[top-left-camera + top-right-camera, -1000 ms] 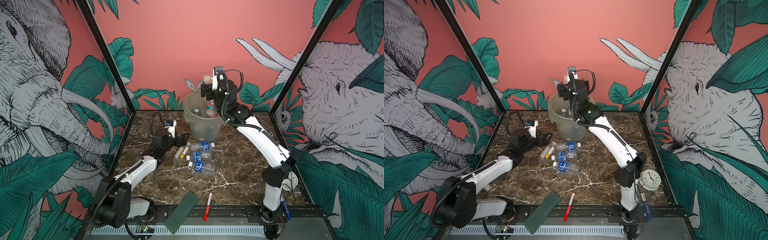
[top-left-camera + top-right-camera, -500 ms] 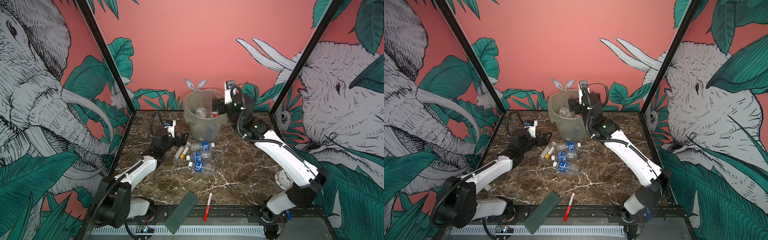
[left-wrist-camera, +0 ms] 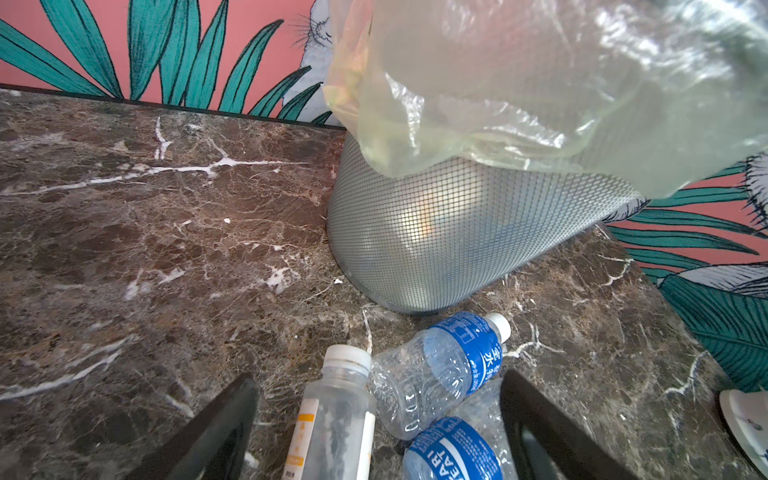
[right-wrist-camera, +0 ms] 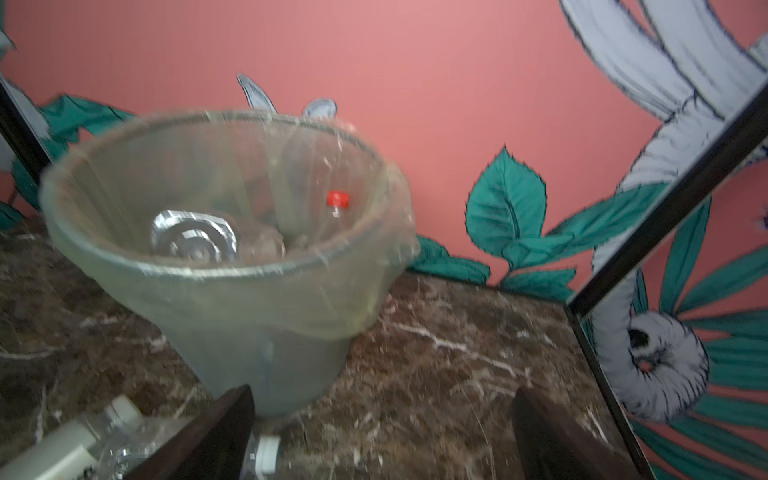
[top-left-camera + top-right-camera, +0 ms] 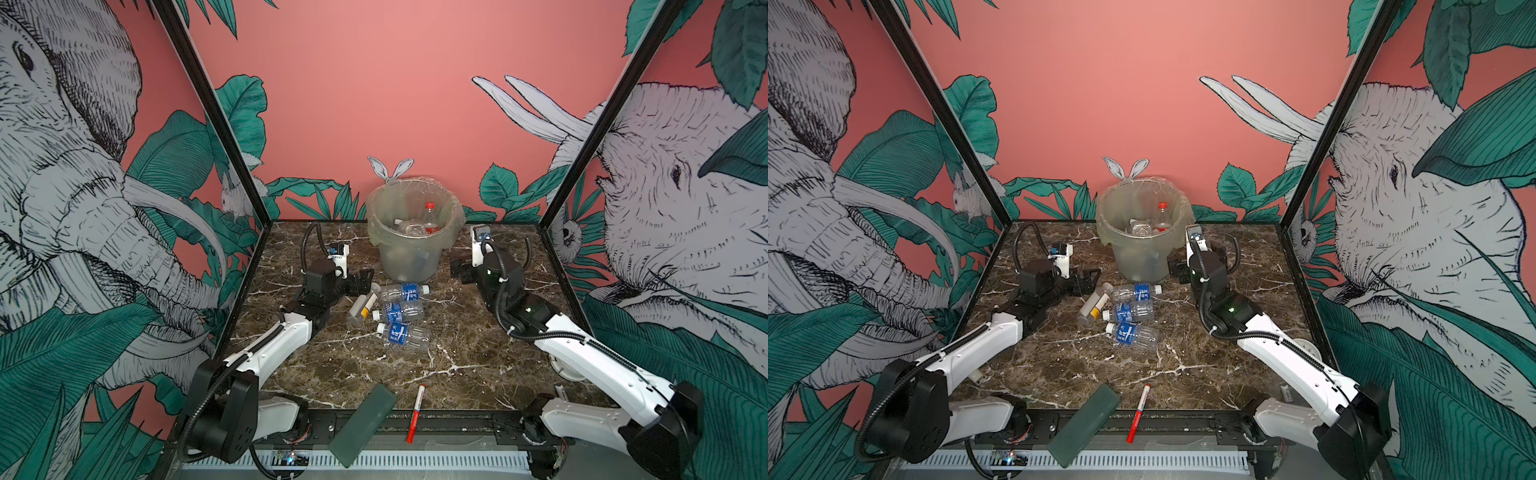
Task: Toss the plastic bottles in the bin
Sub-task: 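Draw the right gripper back while the left gripper moves toward the clear bottle, then lower the left gripper onto the clear white-capped bottle and close on it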
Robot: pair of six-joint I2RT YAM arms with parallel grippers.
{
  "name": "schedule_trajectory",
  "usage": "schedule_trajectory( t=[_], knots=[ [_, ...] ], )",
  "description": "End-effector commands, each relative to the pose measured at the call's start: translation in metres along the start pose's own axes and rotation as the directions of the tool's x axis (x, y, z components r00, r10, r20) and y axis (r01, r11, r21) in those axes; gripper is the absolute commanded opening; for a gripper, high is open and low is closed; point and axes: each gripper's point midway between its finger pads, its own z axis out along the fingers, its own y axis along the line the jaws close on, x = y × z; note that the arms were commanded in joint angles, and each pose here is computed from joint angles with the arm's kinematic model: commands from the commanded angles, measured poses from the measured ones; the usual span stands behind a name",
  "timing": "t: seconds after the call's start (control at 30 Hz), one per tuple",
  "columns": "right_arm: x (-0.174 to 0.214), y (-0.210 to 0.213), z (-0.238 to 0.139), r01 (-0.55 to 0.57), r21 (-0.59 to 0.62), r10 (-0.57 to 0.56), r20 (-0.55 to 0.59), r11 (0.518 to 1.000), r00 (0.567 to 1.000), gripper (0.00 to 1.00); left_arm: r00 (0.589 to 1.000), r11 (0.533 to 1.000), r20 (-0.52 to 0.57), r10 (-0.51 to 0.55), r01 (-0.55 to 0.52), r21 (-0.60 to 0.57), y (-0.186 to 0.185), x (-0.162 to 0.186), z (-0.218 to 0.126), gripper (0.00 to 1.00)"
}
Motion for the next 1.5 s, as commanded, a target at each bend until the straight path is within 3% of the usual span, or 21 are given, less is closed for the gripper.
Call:
schedule_trajectory(
  t=[0.0,0.4,0.63,0.9,1.47],
  knots=[
    [-0.011,-0.014,-0.009,-0.114,0.007,0.112,0.107,0.993,0.988,0.99,0.999,0.999,0.006,0.042,-0.042,-0.025,-0.003,-0.006,-0.02,0.93],
    [0.047,-0.012,-0.004,-0.141,-0.023,0.143,0.066,0.99,0.988,0.99,0.99,0.994,-0.123,0.068,-0.078,-0.079,0.002,0.021,-0.035,0.93],
    [0.058,-0.015,-0.007,-0.173,-0.013,0.174,0.039,0.985,0.984,0.99,0.964,0.99,-0.256,0.077,-0.105,-0.095,0.005,0.045,-0.023,0.93],
    [0.068,-0.007,0.001,-0.185,-0.037,0.185,0.006,0.982,0.983,0.99,0.939,0.99,-0.337,0.062,-0.1,-0.096,0.009,0.063,-0.009,0.93],
    [0.072,-0.01,0.004,-0.182,-0.02,0.182,-0.015,0.983,0.983,0.99,0.902,0.988,-0.427,0.067,-0.12,-0.098,0.017,0.086,0.018,0.92]
  ],
)
